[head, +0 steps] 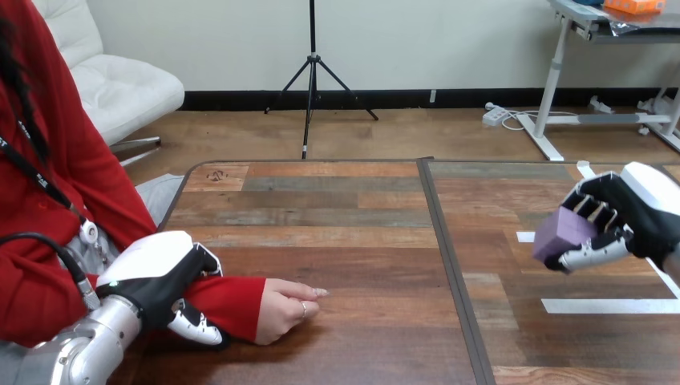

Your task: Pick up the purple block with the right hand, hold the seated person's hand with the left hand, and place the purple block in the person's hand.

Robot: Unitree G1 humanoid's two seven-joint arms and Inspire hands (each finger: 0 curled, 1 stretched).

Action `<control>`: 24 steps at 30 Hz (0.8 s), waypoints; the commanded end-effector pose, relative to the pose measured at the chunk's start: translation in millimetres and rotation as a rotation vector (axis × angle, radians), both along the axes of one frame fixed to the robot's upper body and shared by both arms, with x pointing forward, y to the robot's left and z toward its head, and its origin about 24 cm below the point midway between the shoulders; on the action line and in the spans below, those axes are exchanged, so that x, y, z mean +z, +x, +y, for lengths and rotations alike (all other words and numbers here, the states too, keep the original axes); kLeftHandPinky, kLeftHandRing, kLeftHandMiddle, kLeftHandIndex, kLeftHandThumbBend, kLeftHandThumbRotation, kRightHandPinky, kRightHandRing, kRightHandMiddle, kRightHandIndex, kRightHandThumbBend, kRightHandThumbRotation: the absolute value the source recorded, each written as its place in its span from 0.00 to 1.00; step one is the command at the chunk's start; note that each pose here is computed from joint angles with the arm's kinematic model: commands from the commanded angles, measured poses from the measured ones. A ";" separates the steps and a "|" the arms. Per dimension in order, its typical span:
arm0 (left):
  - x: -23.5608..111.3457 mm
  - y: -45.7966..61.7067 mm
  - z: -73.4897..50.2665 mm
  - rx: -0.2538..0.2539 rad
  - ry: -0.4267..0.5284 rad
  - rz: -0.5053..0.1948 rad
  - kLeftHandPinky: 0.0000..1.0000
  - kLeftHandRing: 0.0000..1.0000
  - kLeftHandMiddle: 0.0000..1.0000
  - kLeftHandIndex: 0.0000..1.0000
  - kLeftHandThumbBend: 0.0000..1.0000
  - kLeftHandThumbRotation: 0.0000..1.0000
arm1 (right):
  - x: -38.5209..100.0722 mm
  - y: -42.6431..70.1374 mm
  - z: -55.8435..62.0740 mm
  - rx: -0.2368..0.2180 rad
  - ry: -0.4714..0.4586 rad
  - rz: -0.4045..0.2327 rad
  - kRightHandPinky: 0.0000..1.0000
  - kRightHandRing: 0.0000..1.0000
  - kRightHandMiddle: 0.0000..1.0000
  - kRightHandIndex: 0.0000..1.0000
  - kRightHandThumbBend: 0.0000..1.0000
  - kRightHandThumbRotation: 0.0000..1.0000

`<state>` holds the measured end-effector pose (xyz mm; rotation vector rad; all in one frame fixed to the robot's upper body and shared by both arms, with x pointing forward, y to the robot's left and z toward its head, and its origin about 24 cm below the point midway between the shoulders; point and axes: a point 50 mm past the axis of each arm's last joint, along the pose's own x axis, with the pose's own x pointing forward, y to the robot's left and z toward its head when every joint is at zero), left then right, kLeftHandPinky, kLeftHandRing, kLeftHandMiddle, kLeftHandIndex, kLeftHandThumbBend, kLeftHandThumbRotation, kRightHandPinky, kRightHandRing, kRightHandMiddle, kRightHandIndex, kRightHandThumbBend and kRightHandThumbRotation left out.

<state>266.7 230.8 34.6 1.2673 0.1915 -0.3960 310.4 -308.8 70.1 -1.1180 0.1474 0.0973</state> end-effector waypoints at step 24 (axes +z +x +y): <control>96.0 32.6 -24.3 -0.072 -0.151 -0.464 0.31 0.37 0.42 0.42 0.81 0.00 | 39.8 25.5 54.5 0.081 0.184 -0.184 0.36 0.41 0.46 0.49 0.73 0.00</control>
